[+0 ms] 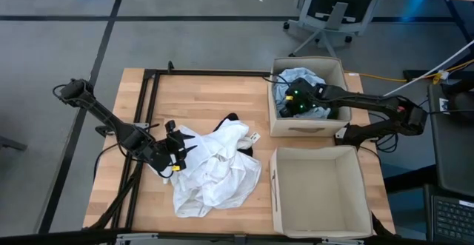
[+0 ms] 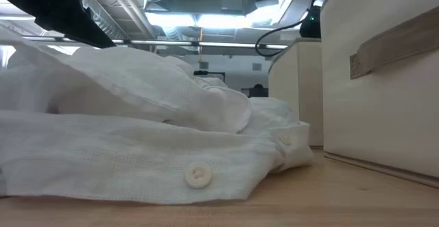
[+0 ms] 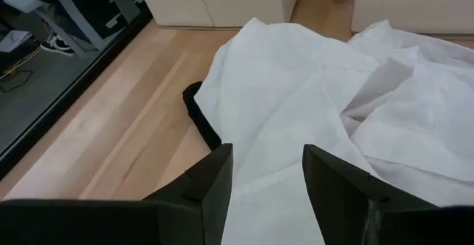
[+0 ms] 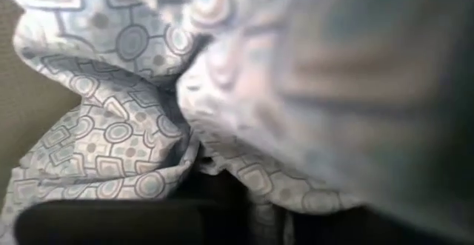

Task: Sort clothes
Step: Put the patterned polo into the top bin

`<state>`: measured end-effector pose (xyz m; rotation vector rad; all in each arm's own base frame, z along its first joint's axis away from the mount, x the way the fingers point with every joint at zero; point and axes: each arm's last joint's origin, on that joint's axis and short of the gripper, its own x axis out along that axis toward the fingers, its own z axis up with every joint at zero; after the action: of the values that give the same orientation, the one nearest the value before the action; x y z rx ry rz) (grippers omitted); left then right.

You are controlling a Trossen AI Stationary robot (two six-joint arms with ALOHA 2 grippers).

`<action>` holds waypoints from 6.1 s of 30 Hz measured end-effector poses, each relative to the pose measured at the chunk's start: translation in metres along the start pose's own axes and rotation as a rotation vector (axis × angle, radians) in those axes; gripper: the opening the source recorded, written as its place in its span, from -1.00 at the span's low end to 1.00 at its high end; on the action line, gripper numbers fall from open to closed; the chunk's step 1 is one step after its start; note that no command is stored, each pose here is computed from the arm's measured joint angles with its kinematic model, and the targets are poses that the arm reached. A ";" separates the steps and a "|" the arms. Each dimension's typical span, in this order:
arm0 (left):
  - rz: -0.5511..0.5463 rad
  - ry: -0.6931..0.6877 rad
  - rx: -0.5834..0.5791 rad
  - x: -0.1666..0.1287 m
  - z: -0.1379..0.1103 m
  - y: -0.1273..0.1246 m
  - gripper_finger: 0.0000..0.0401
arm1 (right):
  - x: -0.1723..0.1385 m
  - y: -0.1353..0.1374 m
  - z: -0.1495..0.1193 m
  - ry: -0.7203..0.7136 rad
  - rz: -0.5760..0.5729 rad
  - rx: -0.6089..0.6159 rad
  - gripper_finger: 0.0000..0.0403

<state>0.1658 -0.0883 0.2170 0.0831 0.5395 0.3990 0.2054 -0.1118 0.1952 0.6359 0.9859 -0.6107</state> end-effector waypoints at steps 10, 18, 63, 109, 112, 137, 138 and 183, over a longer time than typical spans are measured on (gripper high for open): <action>0.001 0.002 0.007 0.000 0.000 0.000 -0.23 | -0.025 0.009 0.020 0.005 0.006 -0.010 -0.31; 0.001 0.002 0.010 0.000 0.000 0.000 -0.23 | -0.060 0.019 0.040 -0.003 -0.012 -0.018 -0.25; -0.001 0.000 0.019 0.000 0.000 0.000 -0.23 | -0.174 0.049 0.105 -0.493 0.085 -0.286 0.09; -0.024 -0.045 0.017 0.000 0.006 -0.003 -0.23 | -0.224 0.057 0.099 -0.405 0.543 -0.194 0.09; -0.015 -0.056 0.019 0.001 0.008 -0.003 -0.23 | -0.221 0.049 0.103 -0.428 0.425 -0.148 0.09; -0.205 -0.610 -0.222 0.122 0.133 0.094 -0.23 | -0.219 0.102 0.094 -0.434 0.776 -0.577 0.10; -0.196 -0.611 -0.220 0.130 0.139 0.096 -0.23 | -0.219 0.102 0.094 -0.436 0.775 -0.583 0.10; -0.257 -0.792 -0.077 0.231 0.212 0.104 -0.29 | -0.219 0.102 0.093 -0.504 0.767 -0.776 0.10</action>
<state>0.4193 0.1035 0.3058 0.0887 -0.2472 0.1112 0.2389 -0.0726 0.4487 0.1075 0.3789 0.2993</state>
